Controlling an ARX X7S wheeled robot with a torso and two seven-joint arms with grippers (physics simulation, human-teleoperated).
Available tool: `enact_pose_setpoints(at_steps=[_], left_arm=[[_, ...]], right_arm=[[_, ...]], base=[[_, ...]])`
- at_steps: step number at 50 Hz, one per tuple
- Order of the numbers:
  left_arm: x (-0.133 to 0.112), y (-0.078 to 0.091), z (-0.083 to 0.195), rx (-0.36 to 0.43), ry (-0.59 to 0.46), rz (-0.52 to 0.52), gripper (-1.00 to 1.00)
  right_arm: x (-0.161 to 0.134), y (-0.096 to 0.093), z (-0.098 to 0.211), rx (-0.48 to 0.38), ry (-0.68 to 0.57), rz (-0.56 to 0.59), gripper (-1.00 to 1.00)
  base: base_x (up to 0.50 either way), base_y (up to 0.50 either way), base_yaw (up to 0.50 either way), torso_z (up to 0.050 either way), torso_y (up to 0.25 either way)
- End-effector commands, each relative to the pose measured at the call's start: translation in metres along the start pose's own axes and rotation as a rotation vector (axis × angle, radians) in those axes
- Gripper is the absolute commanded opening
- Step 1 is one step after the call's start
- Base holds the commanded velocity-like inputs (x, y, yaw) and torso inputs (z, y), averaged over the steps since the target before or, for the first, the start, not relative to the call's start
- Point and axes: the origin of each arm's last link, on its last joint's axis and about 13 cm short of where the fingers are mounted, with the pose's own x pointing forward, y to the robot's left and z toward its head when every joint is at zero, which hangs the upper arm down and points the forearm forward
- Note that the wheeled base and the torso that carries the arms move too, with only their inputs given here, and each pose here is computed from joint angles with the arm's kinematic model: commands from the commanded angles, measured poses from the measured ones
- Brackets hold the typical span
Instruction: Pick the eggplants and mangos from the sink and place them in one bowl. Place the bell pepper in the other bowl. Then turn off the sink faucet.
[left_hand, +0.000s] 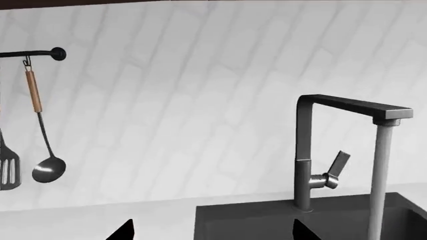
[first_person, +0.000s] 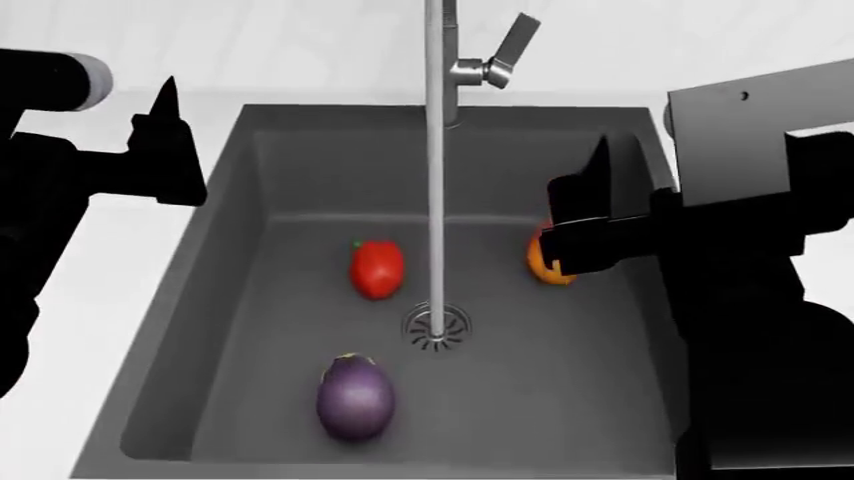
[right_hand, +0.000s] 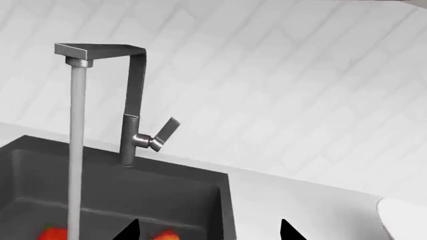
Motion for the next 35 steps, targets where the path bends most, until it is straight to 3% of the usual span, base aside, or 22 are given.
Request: enact_pose_setpoints(at_steps=[1, 28, 35], left_arm=[[0.0001, -0.0009, 0.0007, -0.020, -0.001, -0.025, 1.00], [-0.0017, 0.0021, 0.0002, -0.015, -0.004, -0.022, 1.00], [-0.0014, 0.0033, -0.0009, -0.017, -0.002, -0.022, 1.00]], right_arm=[[-0.0013, -0.0016, -0.0018, 0.020, 0.010, 0.007, 1.00], [-0.0076, -0.0058, -0.0083, 0.035, 0.026, -0.003, 1.00], [-0.0060, -0.0039, -0.0099, 0.032, 0.059, 0.021, 1.00]], base=[[0.50, 0.06, 0.00, 0.000, 0.015], [0.50, -0.01, 0.00, 0.000, 0.001], [0.30, -0.02, 0.00, 0.000, 0.002]])
